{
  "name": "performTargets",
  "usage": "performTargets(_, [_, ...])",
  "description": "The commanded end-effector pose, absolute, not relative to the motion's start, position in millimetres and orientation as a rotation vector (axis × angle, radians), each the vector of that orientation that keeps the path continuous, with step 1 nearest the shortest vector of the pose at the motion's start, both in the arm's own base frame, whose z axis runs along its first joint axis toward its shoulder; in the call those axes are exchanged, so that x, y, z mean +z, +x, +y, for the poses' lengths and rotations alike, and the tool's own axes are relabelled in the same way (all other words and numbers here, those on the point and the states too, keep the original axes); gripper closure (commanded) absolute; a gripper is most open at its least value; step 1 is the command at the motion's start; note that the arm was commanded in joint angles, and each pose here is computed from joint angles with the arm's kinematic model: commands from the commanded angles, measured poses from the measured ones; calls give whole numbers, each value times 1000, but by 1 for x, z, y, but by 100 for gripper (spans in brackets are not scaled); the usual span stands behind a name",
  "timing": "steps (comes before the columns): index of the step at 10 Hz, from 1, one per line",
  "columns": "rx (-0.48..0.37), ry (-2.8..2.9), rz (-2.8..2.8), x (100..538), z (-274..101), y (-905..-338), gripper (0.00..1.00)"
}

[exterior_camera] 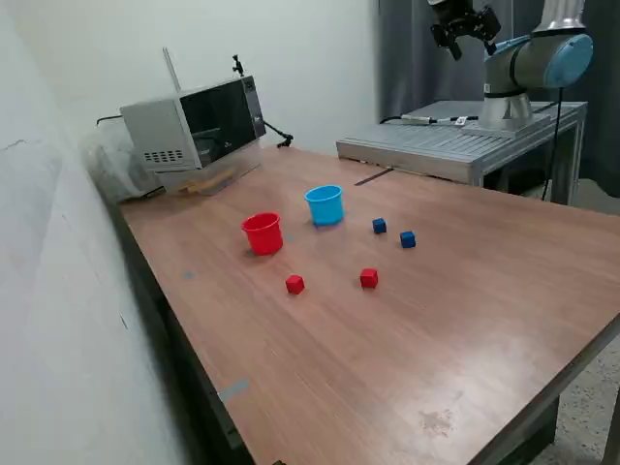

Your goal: Place red objects in the red bin, and blue objects in the blue bin.

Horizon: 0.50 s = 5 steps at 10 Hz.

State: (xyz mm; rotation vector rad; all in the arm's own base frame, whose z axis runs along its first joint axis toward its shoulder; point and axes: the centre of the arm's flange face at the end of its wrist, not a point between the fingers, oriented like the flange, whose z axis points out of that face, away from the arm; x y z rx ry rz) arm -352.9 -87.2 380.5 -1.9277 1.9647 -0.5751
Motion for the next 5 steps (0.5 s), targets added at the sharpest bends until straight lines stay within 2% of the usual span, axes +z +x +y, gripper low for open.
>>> performTargets(1, [-567,-1934,1967,382,-86,-354,0])
performTargets(5, [-565,-1933,1966,381,-87,-353,0])
